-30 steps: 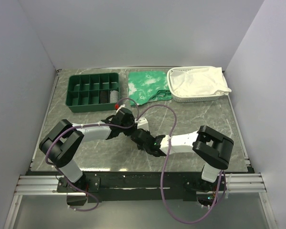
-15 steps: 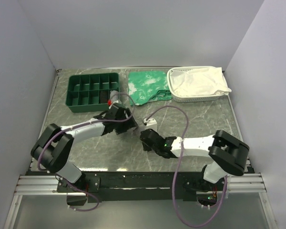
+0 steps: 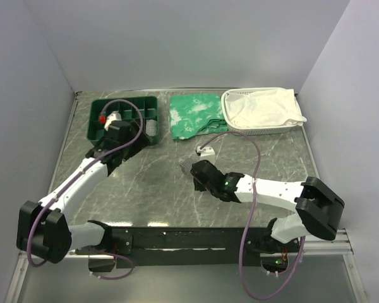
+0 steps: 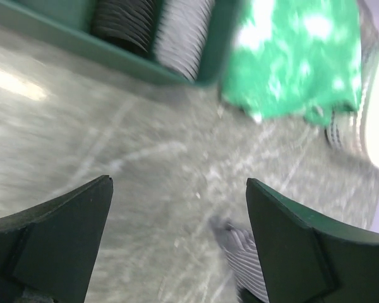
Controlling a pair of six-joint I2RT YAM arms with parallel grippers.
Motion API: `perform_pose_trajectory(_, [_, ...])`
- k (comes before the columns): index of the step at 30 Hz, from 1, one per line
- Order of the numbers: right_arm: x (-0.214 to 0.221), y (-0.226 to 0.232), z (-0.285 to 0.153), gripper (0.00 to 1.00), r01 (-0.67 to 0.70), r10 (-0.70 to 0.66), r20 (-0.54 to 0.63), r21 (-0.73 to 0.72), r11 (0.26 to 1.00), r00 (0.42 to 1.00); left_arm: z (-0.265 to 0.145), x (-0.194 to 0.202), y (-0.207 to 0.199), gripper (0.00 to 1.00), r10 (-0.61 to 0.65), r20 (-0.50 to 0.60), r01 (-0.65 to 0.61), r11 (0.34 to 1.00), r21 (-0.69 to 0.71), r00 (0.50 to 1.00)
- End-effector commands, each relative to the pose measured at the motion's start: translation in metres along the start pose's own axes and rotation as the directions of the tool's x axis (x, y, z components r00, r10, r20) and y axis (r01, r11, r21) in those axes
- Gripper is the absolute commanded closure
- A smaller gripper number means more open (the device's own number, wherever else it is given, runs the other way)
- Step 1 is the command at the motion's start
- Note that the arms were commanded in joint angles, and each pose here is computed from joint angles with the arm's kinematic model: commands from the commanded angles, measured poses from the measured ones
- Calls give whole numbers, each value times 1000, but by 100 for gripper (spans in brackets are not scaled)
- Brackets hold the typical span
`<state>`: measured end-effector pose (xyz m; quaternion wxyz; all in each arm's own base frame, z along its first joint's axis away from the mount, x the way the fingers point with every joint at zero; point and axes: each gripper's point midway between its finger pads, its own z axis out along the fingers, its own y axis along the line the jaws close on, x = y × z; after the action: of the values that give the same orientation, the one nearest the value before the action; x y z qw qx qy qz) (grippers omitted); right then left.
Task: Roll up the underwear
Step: Pick up the underwear from the center of the board, then move the storage box to the center of the board.
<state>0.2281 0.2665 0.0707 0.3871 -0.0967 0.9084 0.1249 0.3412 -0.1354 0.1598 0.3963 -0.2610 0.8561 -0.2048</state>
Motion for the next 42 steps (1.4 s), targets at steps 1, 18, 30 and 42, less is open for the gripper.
perform_pose_trajectory(1, [-52, 11, -9, 100, -14, 14, 94, 1, 1000, 995, -12, -28, 19, 8, 20, 76, -15, 998, -54, 997])
perform_pose_trajectory(18, [-164, 50, 23, 100, -26, 14, 173, 70, 997, 985, 28, -139, 95, 4, -193, 212, 211, 976, -63, 958])
perform_pose_trajectory(30, [-148, 53, 26, 100, -34, 32, 155, 9, 999, 987, 55, -224, 66, 4, -171, 313, 150, 985, 91, 934])
perform_pose_trajectory(42, [-154, 50, 21, 100, -35, 38, 169, -17, 999, 985, 92, -218, 121, 2, -92, 327, 137, 983, -118, 941])
